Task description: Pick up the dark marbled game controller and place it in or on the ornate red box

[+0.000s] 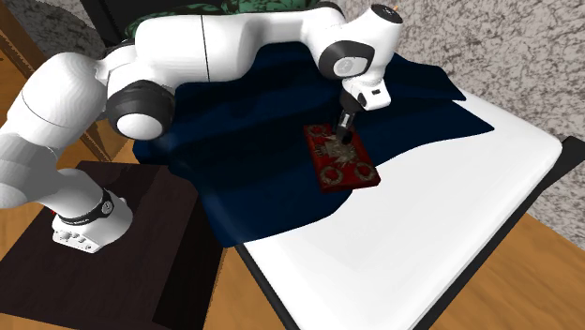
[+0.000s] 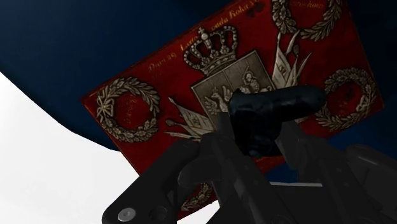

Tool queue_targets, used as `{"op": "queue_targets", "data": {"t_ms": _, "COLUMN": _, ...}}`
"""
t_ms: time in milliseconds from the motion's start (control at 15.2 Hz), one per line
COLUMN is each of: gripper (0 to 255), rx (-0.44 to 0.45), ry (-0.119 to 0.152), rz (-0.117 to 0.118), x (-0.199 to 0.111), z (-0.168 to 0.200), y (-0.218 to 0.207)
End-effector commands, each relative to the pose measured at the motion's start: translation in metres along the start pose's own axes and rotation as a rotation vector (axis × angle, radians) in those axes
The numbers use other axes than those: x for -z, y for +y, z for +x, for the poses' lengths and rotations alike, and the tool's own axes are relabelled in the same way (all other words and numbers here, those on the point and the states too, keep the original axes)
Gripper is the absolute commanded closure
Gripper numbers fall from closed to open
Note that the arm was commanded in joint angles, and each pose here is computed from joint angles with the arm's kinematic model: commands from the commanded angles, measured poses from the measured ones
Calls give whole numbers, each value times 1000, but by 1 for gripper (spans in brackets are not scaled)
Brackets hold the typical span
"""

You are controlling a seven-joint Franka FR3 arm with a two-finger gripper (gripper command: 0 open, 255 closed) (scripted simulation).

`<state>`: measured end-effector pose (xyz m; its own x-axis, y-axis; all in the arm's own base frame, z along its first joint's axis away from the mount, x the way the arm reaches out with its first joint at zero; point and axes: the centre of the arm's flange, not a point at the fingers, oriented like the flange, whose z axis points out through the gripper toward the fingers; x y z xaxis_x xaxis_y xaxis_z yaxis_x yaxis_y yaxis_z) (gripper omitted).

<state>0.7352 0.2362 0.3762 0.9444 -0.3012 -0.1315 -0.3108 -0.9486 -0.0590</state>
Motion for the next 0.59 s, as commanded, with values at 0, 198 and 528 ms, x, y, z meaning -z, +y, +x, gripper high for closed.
{"op": "queue_targets", "data": {"t_ms": 0, "gripper": 255, "rx": 0, "ry": 1, "rz": 0, "x": -10, "z": 1, "y": 0}}
{"op": "queue_targets", "data": {"t_ms": 198, "gripper": 255, "rx": 0, "ry": 1, "rz": 0, "x": -26, "z": 4, "y": 1}}
{"op": "queue_targets", "data": {"t_ms": 528, "gripper": 255, "rx": 0, "ry": 1, "rz": 0, "x": -52, "z": 7, "y": 2}}
